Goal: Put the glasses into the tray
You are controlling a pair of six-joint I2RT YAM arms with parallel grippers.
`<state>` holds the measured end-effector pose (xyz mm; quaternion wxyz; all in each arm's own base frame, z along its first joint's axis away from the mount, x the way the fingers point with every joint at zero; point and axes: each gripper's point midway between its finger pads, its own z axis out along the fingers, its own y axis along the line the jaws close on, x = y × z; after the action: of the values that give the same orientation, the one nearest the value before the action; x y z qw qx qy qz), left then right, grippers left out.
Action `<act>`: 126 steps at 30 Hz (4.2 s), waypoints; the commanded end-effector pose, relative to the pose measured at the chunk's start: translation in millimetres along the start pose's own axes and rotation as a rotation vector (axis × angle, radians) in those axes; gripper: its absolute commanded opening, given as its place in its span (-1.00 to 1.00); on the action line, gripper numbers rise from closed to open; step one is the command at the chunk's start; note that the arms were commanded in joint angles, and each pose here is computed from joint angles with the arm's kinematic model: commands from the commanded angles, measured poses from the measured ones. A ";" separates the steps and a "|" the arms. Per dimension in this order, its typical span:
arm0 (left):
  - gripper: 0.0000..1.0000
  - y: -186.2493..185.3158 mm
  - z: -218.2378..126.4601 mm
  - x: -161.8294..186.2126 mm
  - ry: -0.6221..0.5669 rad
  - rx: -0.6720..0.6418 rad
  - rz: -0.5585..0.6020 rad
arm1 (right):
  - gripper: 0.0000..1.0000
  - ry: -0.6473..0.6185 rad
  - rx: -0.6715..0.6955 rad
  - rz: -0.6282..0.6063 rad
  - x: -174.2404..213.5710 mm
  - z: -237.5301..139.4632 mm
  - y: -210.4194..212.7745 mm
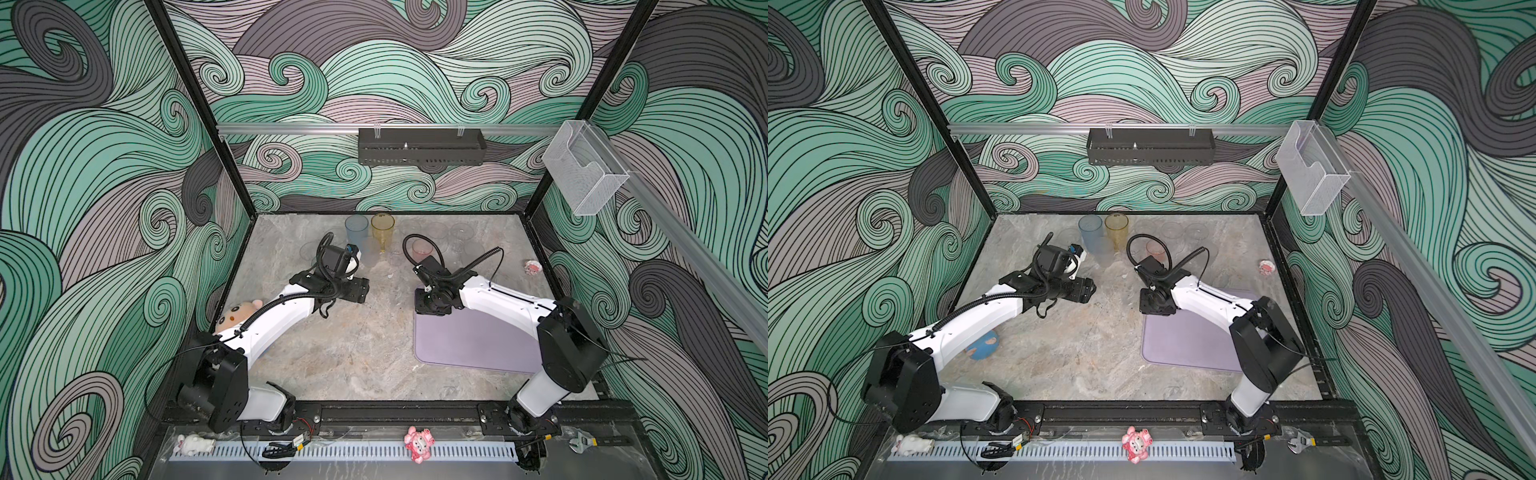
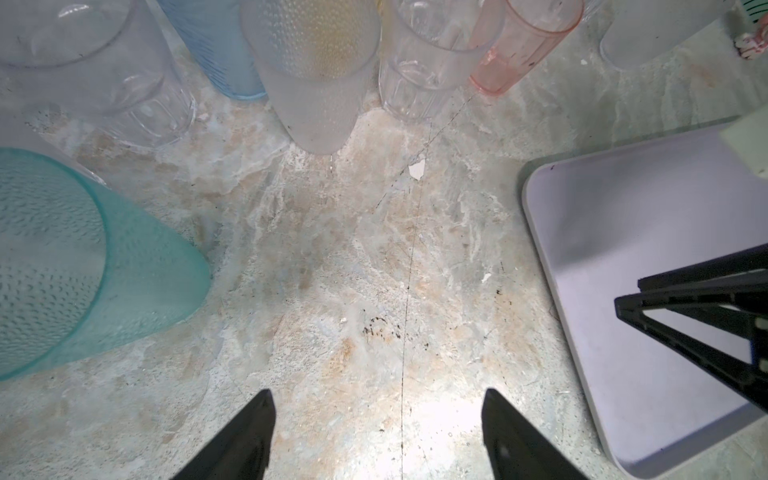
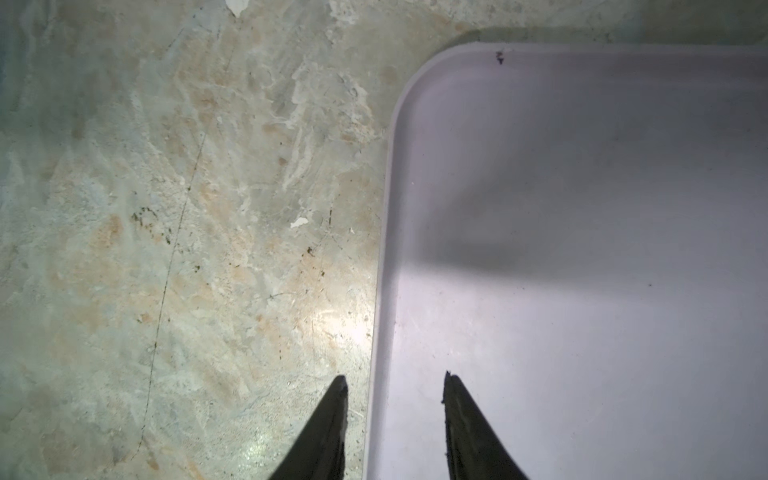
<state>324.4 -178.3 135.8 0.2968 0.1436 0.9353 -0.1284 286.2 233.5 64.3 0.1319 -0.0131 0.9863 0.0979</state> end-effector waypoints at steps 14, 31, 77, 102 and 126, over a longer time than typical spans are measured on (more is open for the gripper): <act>0.60 0.4 9.9 13.3 0.091 -0.008 0.007 | -0.59 0.037 0.042 -0.048 -16.0 40.3 12.5; 0.60 -0.5 3.7 7.6 0.077 -0.006 0.007 | -0.79 0.103 0.023 -0.087 0.6 58.1 17.9; 0.60 -9.6 -48.1 -26.9 -0.096 0.027 0.016 | -0.40 -0.019 -0.081 -0.133 -40.8 -37.1 55.3; 0.60 -11.4 -59.2 -35.4 -0.152 0.037 0.018 | -0.19 -0.081 -0.062 -0.150 -42.4 -63.9 34.8; 0.68 66.3 -110.4 -68.4 -0.264 -0.365 -0.147 | -0.06 -0.149 -0.076 -0.122 -41.8 -77.7 10.8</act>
<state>339.6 -115.4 235.5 0.4144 0.0266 0.9094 -0.0216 302.7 232.9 139.0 0.1860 -0.0726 0.9722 0.1221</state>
